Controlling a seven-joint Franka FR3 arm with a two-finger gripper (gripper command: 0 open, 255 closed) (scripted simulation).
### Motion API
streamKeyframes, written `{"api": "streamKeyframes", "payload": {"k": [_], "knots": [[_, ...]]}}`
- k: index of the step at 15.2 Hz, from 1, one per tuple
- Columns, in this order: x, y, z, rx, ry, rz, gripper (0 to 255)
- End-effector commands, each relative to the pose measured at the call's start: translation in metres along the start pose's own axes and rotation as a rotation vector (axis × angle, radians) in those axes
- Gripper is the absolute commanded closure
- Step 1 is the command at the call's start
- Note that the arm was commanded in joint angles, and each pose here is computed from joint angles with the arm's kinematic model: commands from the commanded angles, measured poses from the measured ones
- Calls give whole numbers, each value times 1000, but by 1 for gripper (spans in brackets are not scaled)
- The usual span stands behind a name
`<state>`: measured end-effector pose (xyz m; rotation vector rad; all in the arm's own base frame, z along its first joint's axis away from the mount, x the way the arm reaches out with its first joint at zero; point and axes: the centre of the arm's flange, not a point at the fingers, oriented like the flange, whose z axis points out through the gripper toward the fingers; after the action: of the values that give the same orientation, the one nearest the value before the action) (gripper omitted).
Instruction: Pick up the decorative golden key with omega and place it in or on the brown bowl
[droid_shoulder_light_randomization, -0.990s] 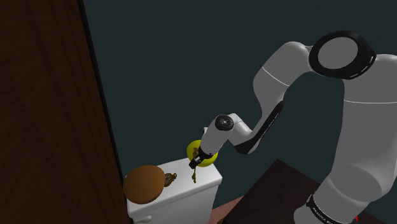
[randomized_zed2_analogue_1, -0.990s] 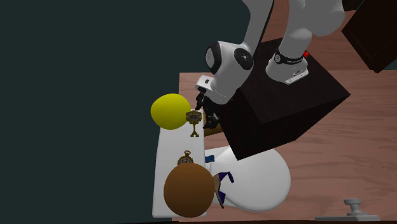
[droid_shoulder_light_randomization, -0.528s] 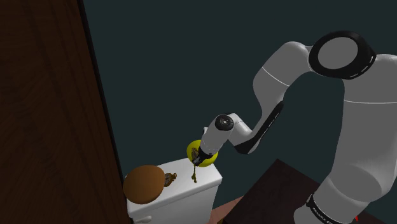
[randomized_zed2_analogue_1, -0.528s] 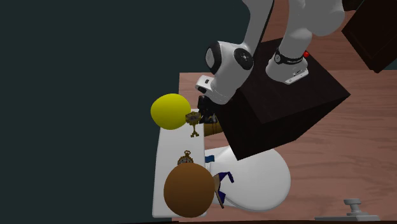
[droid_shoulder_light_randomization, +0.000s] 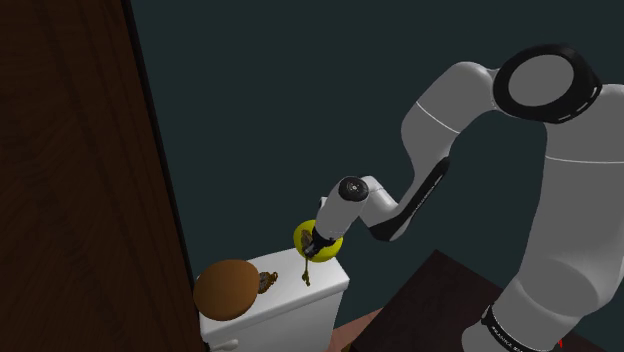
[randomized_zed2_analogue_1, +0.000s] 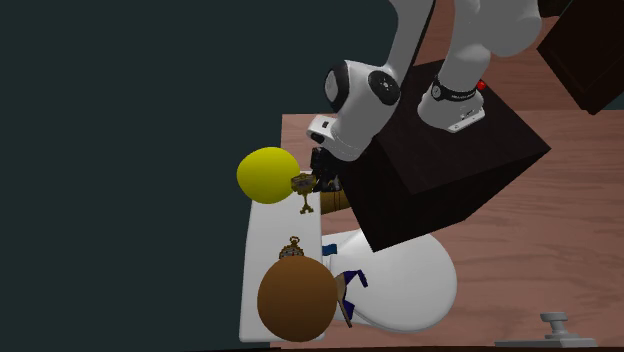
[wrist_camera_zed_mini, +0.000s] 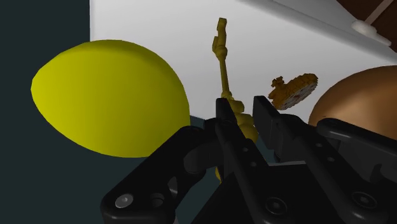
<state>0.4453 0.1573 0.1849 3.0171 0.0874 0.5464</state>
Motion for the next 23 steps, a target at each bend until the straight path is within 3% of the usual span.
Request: {"api": "streamKeyframes", "payload": {"k": [1,23], "knots": [[4,0,-10,0,0,0,255],[44,10,-118,0,0,0,255]]}}
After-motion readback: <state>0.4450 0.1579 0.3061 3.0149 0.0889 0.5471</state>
